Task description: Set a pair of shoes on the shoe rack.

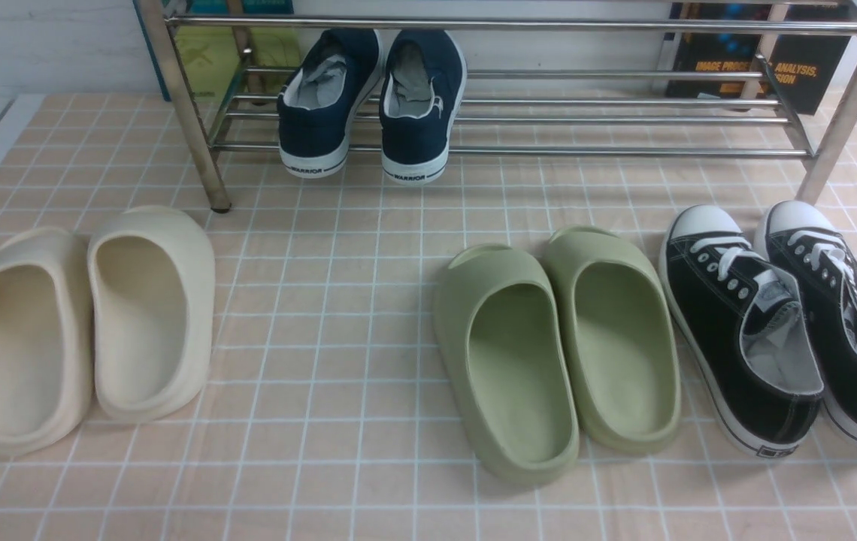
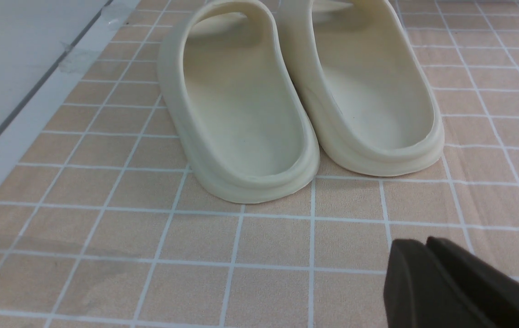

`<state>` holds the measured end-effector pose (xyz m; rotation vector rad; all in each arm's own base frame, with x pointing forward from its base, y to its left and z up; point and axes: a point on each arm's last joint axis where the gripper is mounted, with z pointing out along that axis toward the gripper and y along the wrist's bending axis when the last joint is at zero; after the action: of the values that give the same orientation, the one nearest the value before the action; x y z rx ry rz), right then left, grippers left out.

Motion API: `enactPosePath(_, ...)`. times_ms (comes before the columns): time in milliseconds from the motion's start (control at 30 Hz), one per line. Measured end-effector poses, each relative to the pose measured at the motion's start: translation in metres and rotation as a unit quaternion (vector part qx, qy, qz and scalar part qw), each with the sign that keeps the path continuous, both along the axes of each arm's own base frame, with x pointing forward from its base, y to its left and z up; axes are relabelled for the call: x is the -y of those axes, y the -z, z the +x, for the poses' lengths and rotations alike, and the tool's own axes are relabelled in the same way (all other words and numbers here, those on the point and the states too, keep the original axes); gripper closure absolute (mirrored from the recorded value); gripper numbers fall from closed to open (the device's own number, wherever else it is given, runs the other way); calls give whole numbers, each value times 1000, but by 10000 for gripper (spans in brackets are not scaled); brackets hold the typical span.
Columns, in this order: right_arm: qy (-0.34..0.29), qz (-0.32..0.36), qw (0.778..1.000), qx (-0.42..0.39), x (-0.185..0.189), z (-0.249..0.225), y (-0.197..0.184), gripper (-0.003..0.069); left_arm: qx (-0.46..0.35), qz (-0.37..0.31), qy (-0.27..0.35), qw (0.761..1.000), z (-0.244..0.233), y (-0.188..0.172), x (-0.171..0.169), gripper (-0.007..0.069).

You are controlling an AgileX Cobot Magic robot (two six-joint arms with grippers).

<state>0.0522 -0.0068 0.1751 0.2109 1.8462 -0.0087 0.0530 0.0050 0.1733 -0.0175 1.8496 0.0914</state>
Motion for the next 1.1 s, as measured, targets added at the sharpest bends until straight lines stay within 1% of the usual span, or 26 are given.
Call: enactPosePath(1100, 0, 0, 1000, 0, 0, 0, 0, 420, 0, 4, 0, 1000, 0, 0, 0, 544)
